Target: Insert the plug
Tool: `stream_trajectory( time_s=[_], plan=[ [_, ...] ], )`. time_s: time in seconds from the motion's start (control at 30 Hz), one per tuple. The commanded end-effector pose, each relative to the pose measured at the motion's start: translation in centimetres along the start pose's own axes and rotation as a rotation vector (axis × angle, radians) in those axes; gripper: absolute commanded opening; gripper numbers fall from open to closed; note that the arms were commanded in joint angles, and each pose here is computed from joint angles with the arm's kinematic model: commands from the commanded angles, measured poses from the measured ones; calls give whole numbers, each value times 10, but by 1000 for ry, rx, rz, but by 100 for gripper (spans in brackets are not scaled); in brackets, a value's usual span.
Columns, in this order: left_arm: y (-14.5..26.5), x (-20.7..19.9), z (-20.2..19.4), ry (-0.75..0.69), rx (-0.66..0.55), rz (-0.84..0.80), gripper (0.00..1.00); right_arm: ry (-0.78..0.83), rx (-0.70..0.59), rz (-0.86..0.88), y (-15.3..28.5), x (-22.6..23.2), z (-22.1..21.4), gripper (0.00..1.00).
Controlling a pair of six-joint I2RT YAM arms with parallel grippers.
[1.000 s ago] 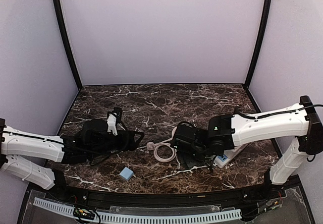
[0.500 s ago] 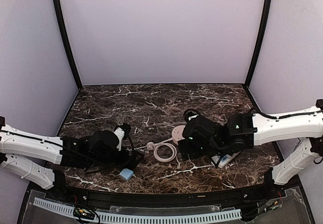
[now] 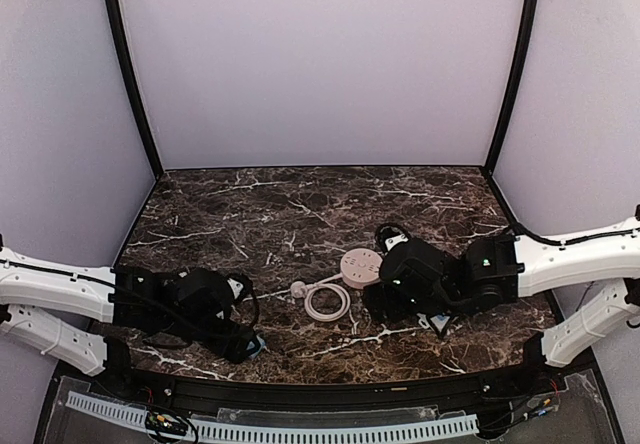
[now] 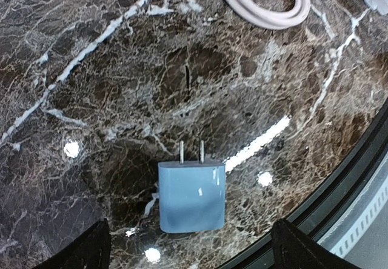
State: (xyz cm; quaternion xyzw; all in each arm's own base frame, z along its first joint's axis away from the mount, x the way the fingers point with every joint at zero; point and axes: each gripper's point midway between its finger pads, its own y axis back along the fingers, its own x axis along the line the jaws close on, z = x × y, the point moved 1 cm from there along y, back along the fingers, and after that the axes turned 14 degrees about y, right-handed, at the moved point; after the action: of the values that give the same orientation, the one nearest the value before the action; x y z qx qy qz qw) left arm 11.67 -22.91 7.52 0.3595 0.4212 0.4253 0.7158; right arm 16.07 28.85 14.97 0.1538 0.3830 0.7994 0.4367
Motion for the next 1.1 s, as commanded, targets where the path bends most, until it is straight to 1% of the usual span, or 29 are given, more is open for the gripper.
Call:
stream_trajectory(
  time_s=[0.0, 0.2, 0.33, 0.47, 0.63, 0.8, 0.87, 1.07],
  plan=[
    [-4, 12, -13, -75, 113, 128, 91, -9, -18, 30, -1, 3, 0, 94],
    [-17, 7, -7, -125, 139, 172, 88, 0, -11, 45, -6, 5, -6, 94],
    [-26, -3, -6, -119, 157, 159, 81, 7, -10, 49, -7, 5, -10, 94],
    [-33, -4, -2, -138, 170, 205, 73, 8, -16, 58, -8, 4, -15, 94],
    [-44, -9, 2, -157, 190, 232, 69, 10, -18, 81, -11, 5, -22, 94],
    [-52, -11, 1, -164, 220, 265, 62, 14, -14, 80, -12, 3, -27, 93],
    [-51, -9, 1, -160, 226, 276, 60, 11, -20, 85, -12, 3, -28, 92],
    [-44, -3, -1, -164, 255, 321, 60, 2, -34, 102, -11, 2, -32, 92]
  ],
)
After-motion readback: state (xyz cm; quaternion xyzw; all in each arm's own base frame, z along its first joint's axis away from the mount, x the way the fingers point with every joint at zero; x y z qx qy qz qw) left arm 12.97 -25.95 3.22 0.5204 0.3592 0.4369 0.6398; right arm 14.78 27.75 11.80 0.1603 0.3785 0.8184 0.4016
